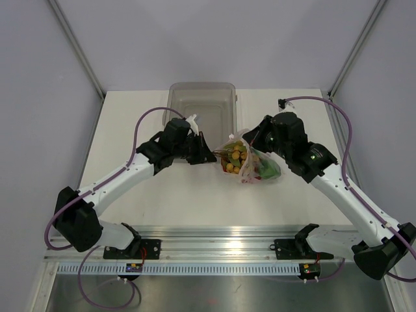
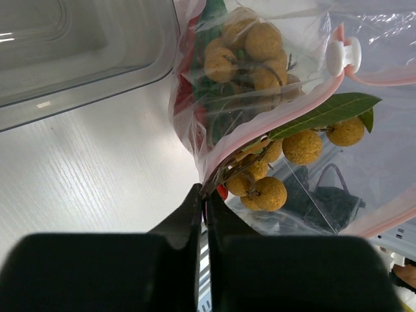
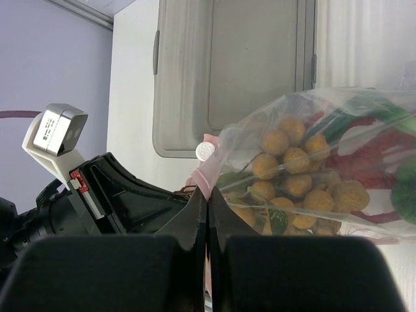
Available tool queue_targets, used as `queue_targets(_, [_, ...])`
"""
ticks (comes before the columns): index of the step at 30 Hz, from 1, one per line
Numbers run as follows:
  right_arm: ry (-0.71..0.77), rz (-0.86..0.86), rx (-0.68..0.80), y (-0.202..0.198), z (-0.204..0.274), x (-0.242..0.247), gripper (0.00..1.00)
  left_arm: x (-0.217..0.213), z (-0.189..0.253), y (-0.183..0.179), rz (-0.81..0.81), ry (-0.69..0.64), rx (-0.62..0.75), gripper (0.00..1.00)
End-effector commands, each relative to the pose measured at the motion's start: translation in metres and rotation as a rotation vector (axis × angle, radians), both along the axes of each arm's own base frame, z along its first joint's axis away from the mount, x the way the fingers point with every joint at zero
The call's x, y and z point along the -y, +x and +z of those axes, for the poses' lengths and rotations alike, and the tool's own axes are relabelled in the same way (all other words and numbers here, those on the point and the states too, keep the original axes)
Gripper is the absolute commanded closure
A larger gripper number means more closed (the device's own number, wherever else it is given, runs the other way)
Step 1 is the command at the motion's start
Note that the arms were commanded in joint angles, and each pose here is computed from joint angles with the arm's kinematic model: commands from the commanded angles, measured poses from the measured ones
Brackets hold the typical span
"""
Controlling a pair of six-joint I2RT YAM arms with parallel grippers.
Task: Place the food in the zip-top bag and seal the zipper
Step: Adjust the zipper food storage bag at the center of the board.
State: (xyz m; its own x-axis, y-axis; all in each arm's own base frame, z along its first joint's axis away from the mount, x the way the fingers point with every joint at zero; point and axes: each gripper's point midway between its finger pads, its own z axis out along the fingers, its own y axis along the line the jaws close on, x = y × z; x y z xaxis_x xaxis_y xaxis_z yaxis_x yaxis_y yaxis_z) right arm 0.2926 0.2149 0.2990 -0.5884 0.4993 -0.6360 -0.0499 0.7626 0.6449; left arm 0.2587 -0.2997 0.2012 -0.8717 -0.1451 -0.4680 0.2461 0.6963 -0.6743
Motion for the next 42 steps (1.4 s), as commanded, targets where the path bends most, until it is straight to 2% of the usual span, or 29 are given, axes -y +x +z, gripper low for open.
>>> queue_targets(1, [0.043, -0.03, 0.068, 0.001, 0.024, 0.004, 1.0, 0.001, 0.011, -0.005, -0.011, -0.026, 0.022, 1.0])
queue_targets(4, [0.014, -0.047, 0.064, 0.001, 0.019, 0.01, 1.0, 0.005, 0.027, -0.01, -0.034, -0.048, 0.049, 1.0])
queue_targets(8, [-0.047, -0.081, 0.067, 0.001, 0.021, 0.022, 1.0, 0.023, 0.074, -0.015, -0.087, -0.117, 0.121, 1.0])
queue_targets(12, [-0.029, -0.056, 0.181, -0.011, 0.081, 0.031, 1.0, 0.037, 0.128, -0.026, -0.147, -0.189, 0.205, 1.0])
queue_targets(15, [-0.055, -0.045, 0.19, -0.021, 0.086, 0.039, 1.0, 0.041, 0.145, -0.032, -0.184, -0.209, 0.249, 1.0])
queue_targets(17, [-0.101, -0.075, 0.159, -0.022, 0.067, 0.048, 1.0, 0.044, 0.13, -0.027, -0.177, -0.185, 0.244, 1.0])
queue_targets(18, [-0.149, -0.087, 0.101, -0.024, 0.037, 0.053, 1.0, 0.047, 0.11, -0.026, -0.179, -0.17, 0.211, 1.0])
queue_targets(21, [-0.199, -0.114, 0.001, -0.028, -0.01, 0.06, 1.0, 0.055, 0.068, -0.028, -0.201, -0.13, 0.116, 1.0])
queue_targets(23, [-0.188, -0.106, 0.0, -0.03, -0.01, 0.059, 1.0, 0.06, 0.062, -0.032, -0.22, -0.13, 0.096, 1.0])
queue_targets(25, [-0.169, -0.099, 0.057, -0.031, 0.018, 0.06, 1.0, 0.061, 0.075, -0.035, -0.242, -0.134, 0.115, 1.0])
queue_targets(26, [-0.158, -0.106, 0.098, -0.032, 0.043, 0.064, 1.0, 0.063, 0.108, -0.033, -0.246, -0.166, 0.179, 1.0])
queue_targets(29, [-0.17, -0.088, 0.147, -0.037, 0.073, 0.067, 1.0, 0.055, 0.158, -0.036, -0.25, -0.18, 0.287, 1.0])
queue_targets(31, [-0.158, -0.075, 0.183, -0.04, 0.091, 0.068, 1.0, 0.053, 0.168, -0.038, -0.251, -0.19, 0.306, 1.0])
queue_targets(34, [-0.175, -0.062, 0.161, -0.041, 0.078, 0.067, 1.0, 0.061, 0.144, -0.038, -0.261, -0.19, 0.246, 1.0])
queue_targets(38, [-0.218, -0.061, 0.068, -0.037, 0.029, 0.064, 1.0, 0.077, 0.092, -0.051, -0.298, -0.205, 0.108, 1.0])
queue_targets(42, [-0.222, -0.048, 0.085, -0.032, 0.039, 0.059, 1.0, 0.087, 0.088, -0.058, -0.327, -0.194, 0.093, 1.0])
